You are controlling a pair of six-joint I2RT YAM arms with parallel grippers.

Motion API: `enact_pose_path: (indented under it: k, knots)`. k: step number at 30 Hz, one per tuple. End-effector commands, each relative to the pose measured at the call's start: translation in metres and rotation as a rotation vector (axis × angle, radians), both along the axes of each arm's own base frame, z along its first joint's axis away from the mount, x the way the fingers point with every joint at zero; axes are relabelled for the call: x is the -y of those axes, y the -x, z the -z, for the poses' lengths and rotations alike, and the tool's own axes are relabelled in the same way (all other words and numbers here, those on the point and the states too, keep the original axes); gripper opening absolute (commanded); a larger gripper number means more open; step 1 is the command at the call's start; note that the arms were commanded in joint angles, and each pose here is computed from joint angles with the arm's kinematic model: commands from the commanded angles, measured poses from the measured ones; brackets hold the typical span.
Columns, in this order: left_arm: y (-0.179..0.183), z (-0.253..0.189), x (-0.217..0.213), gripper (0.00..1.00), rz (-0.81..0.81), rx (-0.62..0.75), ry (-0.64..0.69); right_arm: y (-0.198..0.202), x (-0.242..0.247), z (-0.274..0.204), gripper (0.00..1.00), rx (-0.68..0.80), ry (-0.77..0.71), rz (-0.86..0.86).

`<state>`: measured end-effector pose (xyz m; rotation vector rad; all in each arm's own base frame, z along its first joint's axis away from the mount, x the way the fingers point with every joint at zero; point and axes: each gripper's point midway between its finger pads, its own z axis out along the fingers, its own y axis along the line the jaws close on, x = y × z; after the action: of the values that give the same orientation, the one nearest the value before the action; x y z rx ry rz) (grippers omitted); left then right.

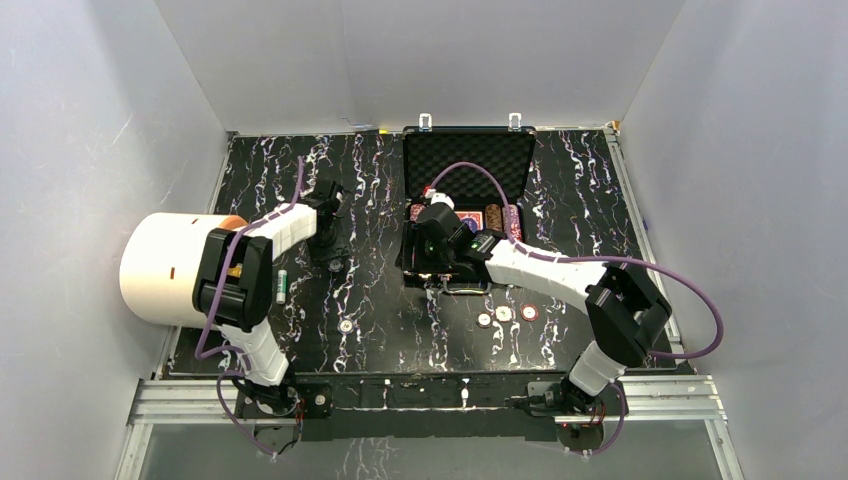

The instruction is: Pack up texas hold em set

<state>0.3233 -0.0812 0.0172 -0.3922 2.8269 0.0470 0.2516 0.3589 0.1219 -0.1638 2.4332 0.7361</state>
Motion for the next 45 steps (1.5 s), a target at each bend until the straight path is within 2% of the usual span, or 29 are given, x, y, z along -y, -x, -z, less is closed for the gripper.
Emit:
enact_pose_path:
  k: [1, 5, 14, 18, 22, 27, 34, 45]
  knots:
    - [0.019, -0.004, 0.014, 0.34, 0.014, -0.043, 0.101, -0.003, -0.008, -0.020, 0.71, 0.034, -0.038, -0.031]
    - [0.027, -0.027, 0.039, 0.34, 0.006, -0.013, 0.251, 0.001, -0.012, -0.018, 0.76, 0.045, -0.078, -0.063]
    - [0.053, -0.061, 0.085, 0.35, -0.028, -0.010, 0.549, 0.017, -0.031, -0.012, 0.77, 0.035, -0.201, -0.144]
    - [0.060, -0.076, 0.100, 0.35, -0.055, -0.016, 0.665, 0.024, -0.047, -0.018, 0.74, 0.052, -0.264, -0.182]
    - [0.064, -0.086, 0.112, 0.35, -0.084, -0.032, 0.760, 0.022, -0.055, -0.021, 0.70, 0.056, -0.337, -0.149]
    - [0.068, -0.094, 0.117, 0.35, -0.115, -0.038, 0.814, 0.012, -0.053, -0.010, 0.63, 0.020, -0.344, -0.021]
    - [0.073, -0.094, 0.122, 0.35, -0.135, -0.063, 0.868, 0.002, -0.056, -0.008, 0.60, 0.038, -0.363, 0.027]
    - [0.076, -0.093, 0.126, 0.35, -0.150, -0.076, 0.901, 0.000, -0.058, 0.007, 0.36, 0.017, -0.354, 0.044]
